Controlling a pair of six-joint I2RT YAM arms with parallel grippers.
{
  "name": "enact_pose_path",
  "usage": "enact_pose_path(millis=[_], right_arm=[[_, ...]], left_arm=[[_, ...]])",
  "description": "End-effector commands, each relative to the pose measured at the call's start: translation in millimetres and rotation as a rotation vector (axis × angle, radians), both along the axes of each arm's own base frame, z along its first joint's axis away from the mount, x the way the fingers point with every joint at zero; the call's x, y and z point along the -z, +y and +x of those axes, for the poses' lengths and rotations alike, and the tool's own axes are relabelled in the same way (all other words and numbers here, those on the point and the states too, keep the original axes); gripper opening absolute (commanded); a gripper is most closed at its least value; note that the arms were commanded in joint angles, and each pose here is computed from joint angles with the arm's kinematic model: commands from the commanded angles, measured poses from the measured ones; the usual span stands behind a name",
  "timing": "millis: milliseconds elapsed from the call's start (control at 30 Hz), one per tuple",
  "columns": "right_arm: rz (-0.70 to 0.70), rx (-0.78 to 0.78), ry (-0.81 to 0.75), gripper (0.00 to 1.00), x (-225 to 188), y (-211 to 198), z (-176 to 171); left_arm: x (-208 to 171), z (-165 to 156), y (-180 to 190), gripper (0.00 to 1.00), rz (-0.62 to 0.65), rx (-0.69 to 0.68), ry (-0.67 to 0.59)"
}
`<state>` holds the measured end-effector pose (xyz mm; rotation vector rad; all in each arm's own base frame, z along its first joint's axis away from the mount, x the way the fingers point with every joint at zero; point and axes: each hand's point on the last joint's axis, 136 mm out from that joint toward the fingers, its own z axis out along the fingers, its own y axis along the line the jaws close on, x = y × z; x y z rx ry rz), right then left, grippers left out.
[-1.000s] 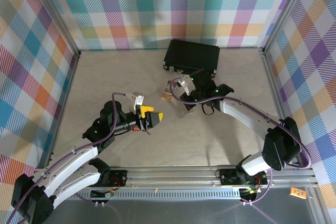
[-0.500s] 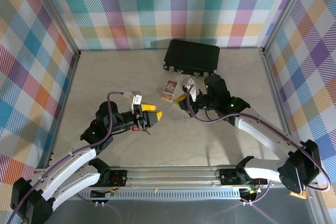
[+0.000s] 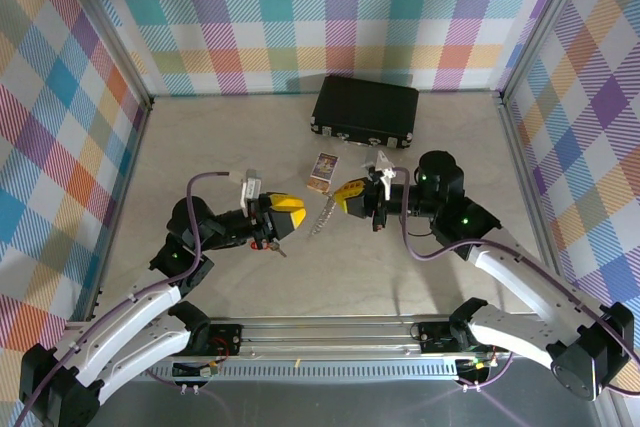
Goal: Put the keys on the keyring
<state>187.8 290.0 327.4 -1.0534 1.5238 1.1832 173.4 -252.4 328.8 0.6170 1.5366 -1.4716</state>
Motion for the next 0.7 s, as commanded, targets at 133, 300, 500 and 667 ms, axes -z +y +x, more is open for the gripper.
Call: enact_pose_path(millis=[133,300,500,667], right_arm=[[0.122,-0.112,-0.011,0.0,-31.3,1.1,-22.8],[0.148,-0.118,-0.011,0.0,-34.1,0.4,-24.8],[0.176,-0.122,-0.011,0.0,-37.4,-0.4,-26.4],[0.196,-0.14,-0.001,0.0,-38.6,1.6,-26.7]], left_arm=[[-51.7,-23.1,-6.0,0.31,-0.107,0.131,-0.134],[-54.7,-23.9,-13.1,0.31,-0.11,0.154,-0.148],[-49.1,-21.1,-21.3,0.31,-0.089,0.156,-0.145],[-45.7,-14.7,-25.2,0.31,-0.071,0.135,-0.149]])
